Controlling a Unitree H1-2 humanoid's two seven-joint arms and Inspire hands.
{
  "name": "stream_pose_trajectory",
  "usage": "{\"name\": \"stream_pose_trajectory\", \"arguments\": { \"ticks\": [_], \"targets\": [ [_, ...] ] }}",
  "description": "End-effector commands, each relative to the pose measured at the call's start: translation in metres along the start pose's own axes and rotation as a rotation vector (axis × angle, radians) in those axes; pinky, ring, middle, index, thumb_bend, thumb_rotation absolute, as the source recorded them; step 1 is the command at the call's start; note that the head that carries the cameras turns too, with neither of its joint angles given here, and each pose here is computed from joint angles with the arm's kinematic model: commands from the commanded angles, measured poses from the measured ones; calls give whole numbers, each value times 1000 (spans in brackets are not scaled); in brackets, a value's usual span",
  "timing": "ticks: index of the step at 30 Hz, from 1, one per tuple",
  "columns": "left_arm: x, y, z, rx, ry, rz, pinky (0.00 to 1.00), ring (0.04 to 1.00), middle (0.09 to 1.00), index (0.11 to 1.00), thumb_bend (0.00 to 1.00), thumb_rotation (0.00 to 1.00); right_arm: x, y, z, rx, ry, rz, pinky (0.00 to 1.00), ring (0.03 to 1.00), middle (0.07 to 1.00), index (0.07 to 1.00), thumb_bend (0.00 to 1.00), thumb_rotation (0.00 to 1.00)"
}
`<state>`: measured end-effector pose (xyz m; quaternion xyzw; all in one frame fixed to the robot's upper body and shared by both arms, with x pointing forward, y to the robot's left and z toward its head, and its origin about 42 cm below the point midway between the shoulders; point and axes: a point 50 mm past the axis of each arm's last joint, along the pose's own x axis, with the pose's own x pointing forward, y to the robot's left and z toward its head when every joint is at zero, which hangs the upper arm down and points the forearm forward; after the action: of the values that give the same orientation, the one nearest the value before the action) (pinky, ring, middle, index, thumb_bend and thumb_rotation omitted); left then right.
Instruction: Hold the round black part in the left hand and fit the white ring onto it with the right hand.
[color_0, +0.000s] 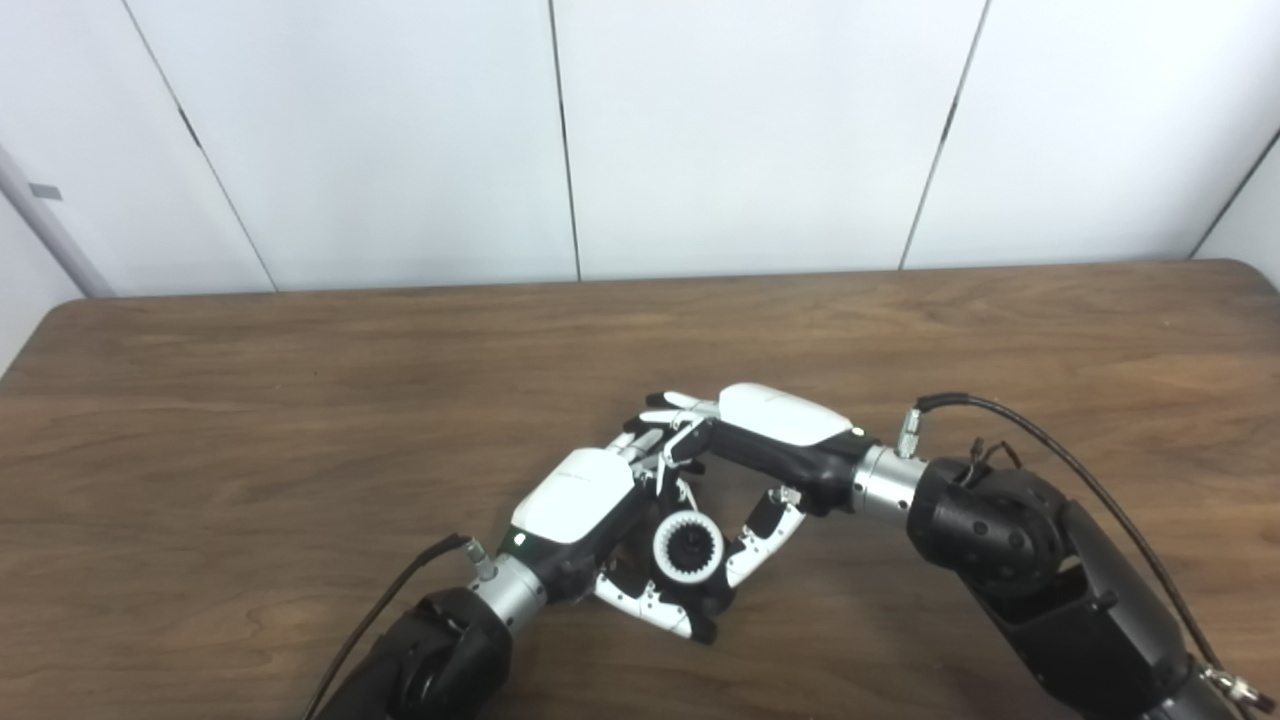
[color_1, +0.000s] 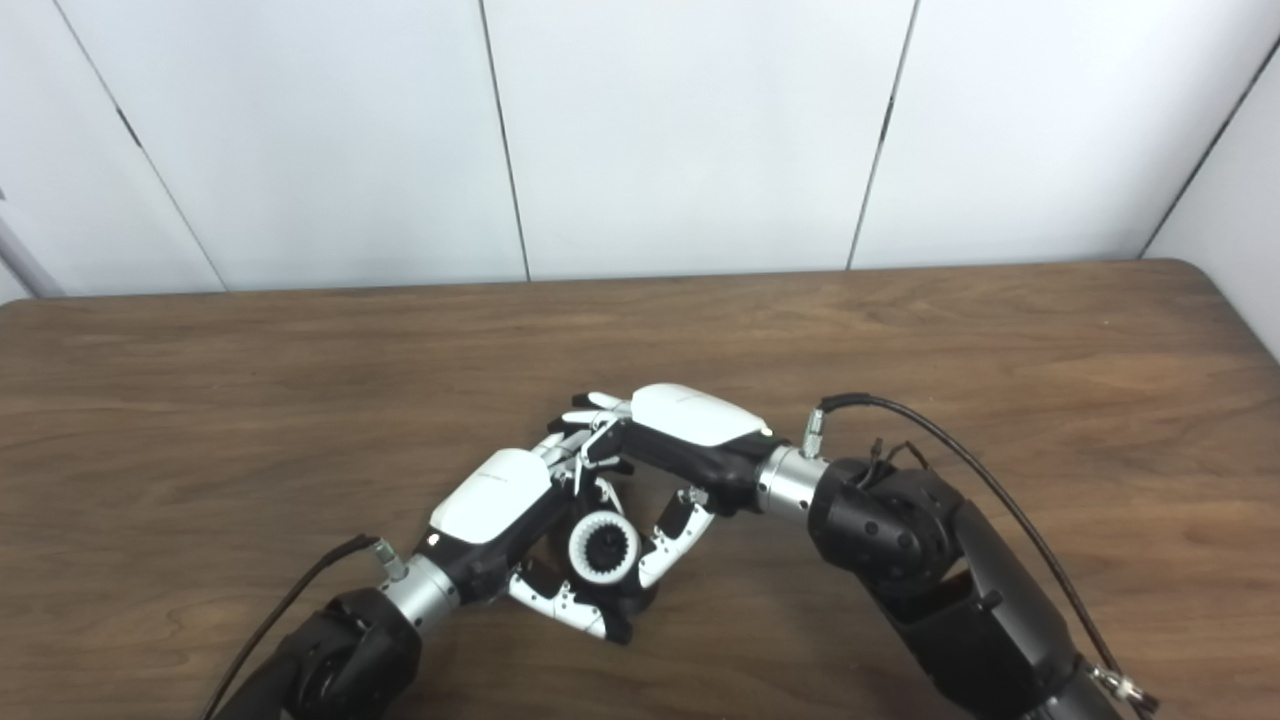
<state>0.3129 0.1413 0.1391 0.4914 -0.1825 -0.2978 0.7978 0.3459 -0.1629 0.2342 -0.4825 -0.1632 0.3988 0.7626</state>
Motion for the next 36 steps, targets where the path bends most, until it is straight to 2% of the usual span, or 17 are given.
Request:
{"name": "stream_pose_trajectory", "arguments": {
  "ticks": [1, 12, 36],
  "targets": [
    [2, -4, 4, 12, -18, -19, 1000, 981, 854, 478, 520, 47, 3, -14, 8, -33, -43, -41, 969, 1000, 928, 475, 522, 127],
    [-3, -1, 4, 8, -13, -20, 1000, 984, 854, 478, 519, 46, 2, -14, 4, -38, -35, -36, 976, 1000, 930, 475, 522, 127],
    [-11, 0, -3, 20, -3, -35, 1000, 975, 847, 479, 519, 47, -10, -23, -7, -59, 3, -89, 946, 1000, 924, 475, 522, 127]
  ]
}}
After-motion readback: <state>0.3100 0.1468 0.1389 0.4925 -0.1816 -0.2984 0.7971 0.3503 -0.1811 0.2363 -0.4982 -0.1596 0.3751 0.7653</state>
